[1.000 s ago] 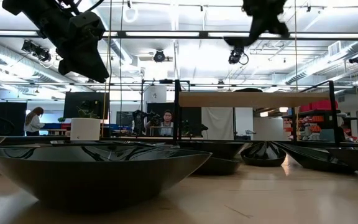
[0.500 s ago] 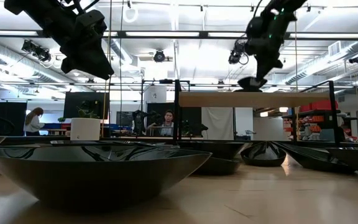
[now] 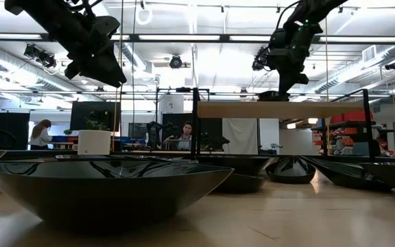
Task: Pick & Place Mini shaped plates
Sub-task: Stack the leaf-shaped plate on top of the leaf-shaped plate on the shelf
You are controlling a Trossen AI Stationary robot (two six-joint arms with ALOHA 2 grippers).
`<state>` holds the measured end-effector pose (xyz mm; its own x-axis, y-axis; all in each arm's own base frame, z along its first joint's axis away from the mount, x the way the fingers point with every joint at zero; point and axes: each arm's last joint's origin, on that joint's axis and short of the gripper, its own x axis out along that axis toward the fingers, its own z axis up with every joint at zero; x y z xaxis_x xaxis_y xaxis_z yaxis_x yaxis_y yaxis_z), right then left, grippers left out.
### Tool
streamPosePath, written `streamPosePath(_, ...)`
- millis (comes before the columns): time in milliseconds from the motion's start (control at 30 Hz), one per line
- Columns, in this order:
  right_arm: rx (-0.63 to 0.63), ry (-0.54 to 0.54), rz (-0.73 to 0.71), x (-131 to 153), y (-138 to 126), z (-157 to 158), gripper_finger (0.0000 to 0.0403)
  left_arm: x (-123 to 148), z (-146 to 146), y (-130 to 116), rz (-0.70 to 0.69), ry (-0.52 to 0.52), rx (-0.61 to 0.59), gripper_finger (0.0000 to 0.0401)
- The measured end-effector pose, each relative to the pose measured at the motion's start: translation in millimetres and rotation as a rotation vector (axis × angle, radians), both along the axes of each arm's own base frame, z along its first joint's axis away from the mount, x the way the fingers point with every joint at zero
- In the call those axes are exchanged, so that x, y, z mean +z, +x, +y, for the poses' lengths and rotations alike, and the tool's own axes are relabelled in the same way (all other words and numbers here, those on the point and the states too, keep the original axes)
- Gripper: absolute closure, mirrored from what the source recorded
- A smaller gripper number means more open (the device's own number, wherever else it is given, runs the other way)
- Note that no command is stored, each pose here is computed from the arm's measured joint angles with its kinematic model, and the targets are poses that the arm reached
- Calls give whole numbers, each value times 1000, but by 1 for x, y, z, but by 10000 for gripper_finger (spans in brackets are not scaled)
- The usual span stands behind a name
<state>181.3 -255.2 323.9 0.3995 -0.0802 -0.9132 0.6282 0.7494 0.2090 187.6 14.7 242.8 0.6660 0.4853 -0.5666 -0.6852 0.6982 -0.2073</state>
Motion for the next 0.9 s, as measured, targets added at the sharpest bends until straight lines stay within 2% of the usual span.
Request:
streamPosePath(233,9,53,-52,0,1,2,403,0,0,0,1,13,15,275)
streamPosePath(400,18,50,-56,0,1,2,403,0,0,0,1,13,14,275)
streamPosePath(900,-12,46,6,-1,-1,3,401,0,0,0,1,10,12,275)
